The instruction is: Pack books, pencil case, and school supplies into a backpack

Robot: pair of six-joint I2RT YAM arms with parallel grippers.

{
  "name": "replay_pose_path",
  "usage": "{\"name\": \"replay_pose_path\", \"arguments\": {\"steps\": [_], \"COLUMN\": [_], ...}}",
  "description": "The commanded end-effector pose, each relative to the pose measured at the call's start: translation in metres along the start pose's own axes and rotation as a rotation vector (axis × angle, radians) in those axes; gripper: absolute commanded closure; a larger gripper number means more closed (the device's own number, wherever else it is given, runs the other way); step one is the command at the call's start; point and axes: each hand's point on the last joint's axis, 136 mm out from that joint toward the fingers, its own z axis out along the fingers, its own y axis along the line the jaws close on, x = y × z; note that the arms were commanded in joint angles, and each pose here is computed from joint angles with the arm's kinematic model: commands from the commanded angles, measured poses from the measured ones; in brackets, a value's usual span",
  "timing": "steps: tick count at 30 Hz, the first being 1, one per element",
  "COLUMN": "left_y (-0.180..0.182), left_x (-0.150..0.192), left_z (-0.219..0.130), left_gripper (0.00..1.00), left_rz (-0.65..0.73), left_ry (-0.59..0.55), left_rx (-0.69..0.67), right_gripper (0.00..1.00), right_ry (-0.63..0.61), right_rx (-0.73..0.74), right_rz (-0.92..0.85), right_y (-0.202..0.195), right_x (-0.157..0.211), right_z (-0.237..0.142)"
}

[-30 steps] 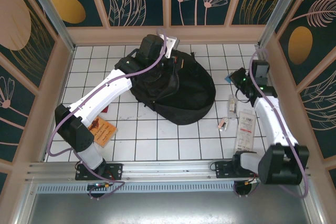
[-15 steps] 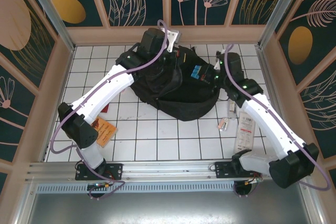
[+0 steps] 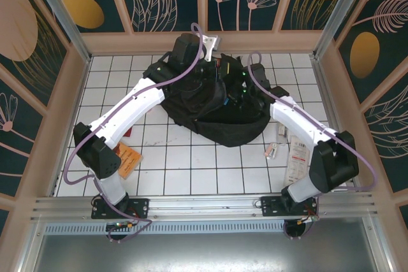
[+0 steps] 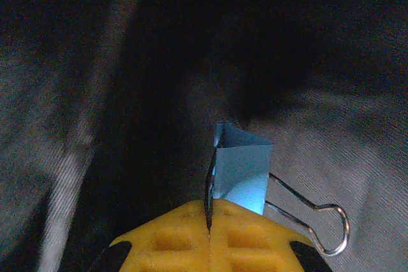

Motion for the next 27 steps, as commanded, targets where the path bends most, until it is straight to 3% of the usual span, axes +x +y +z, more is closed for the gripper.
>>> {"name": "replay_pose_path", "arguments": {"steps": [1, 8, 9, 11, 13, 15, 27], "left_y": [-0.036, -0.049, -0.049, -0.047, -0.045, -0.042, -0.005], "left_x": [-0.038, -0.044, -0.045, -0.045, -0.045, -0.044, -0.023], "left_z": [-0.02, -0.022, -0.022, -0.023, -0.024, -0.026, -0.011], "left_gripper": [1.0, 1.0, 1.0, 1.0, 1.0, 1.0, 1.0], "left_rz": [-0.009, -0.047, -0.045, -0.04, -0.035, -0.033, -0.023], "left_ry": [-0.127, -0.137, -0.139, -0.141, -0.143, -0.148, -0.118], "left_rx": [0.144, 0.21, 0.207, 0.195, 0.186, 0.171, 0.072], "right_gripper": [1.0, 1.0, 0.95, 0.7, 0.57, 0.52, 0.53], "right_ry": [-0.046, -0.047, -0.036, -0.017, -0.021, -0.039, -0.111], "right_rx": [-0.148, -0.287, -0.291, -0.283, -0.278, -0.271, -0.253], "right_rz": [0.136, 0.258, 0.258, 0.242, 0.228, 0.203, -0.057], "right_y": [0.039, 0.067, 0.069, 0.072, 0.071, 0.07, 0.073], "right_x": [-0.022, -0.037, -0.037, -0.037, -0.037, -0.038, -0.038], "right_z": [0.001, 0.018, 0.021, 0.025, 0.024, 0.018, -0.046]}}
